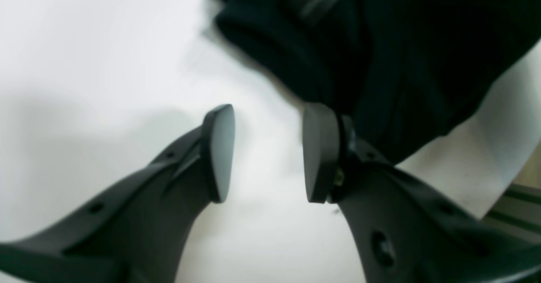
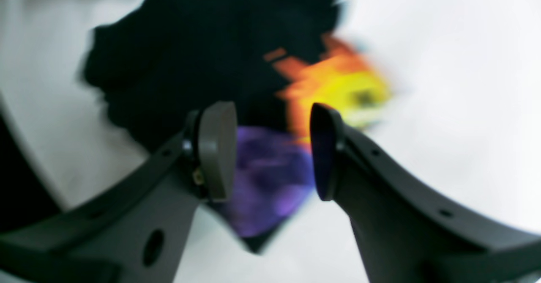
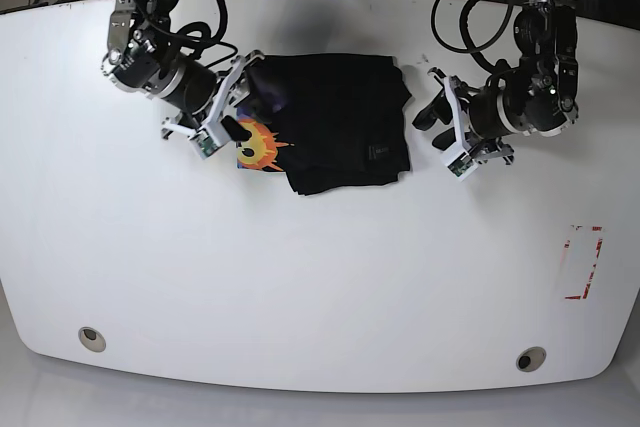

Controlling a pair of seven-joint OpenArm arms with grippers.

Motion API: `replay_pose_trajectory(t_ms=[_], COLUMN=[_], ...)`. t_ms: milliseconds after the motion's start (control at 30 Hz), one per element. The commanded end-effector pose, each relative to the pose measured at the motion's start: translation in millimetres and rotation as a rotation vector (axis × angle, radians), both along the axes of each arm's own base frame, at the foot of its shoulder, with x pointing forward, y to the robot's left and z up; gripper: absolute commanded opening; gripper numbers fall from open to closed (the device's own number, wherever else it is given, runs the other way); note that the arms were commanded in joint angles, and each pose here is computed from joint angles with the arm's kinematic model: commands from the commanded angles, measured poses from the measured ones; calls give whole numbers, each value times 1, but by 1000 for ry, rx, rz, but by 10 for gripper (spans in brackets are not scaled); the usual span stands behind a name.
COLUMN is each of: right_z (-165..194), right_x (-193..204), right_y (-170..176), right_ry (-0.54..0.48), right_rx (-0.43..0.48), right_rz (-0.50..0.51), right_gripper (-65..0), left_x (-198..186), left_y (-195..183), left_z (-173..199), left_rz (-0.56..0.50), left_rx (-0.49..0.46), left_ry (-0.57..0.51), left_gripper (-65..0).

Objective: Layout the t-shirt on the table in an organized manner, then fold the t-shirt properly
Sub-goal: 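Grasp opposite edges of the folded bundle with both grippers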

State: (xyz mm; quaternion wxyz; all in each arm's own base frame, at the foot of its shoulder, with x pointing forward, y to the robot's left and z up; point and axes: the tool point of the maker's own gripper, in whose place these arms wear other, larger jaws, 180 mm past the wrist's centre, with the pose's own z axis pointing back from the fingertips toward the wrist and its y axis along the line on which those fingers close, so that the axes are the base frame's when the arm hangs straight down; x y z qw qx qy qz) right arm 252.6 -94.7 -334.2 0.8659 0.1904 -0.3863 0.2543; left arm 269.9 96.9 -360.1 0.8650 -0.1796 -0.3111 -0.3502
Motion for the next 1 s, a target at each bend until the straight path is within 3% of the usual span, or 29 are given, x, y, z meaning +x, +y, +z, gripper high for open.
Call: replay_pose_trajectory(t_ms=[0, 233, 467, 733, 967], right_z=[19, 31, 31, -6, -54], right_x=[14, 38, 61, 71, 65], right_y=[0, -4, 1, 21, 30], right_ry=[-65, -114, -114, -44, 25], right_rx=[-2, -13, 8, 99, 123], right_rz=[9, 2, 13, 35, 23], right_gripper=[-380, -380, -380, -380, -380], left_x=[9, -3, -23, -42, -44], left_y=[-10, -75, -132, -140, -126], left_z=[15, 12, 2, -13, -19], left_rz=[-25, -141, -255, -283, -289], left_rx=[-24, -85, -31, 19, 55], left_ry=[-52, -40, -44, -16, -7], left_gripper=[-399, -399, -399, -399, -399])
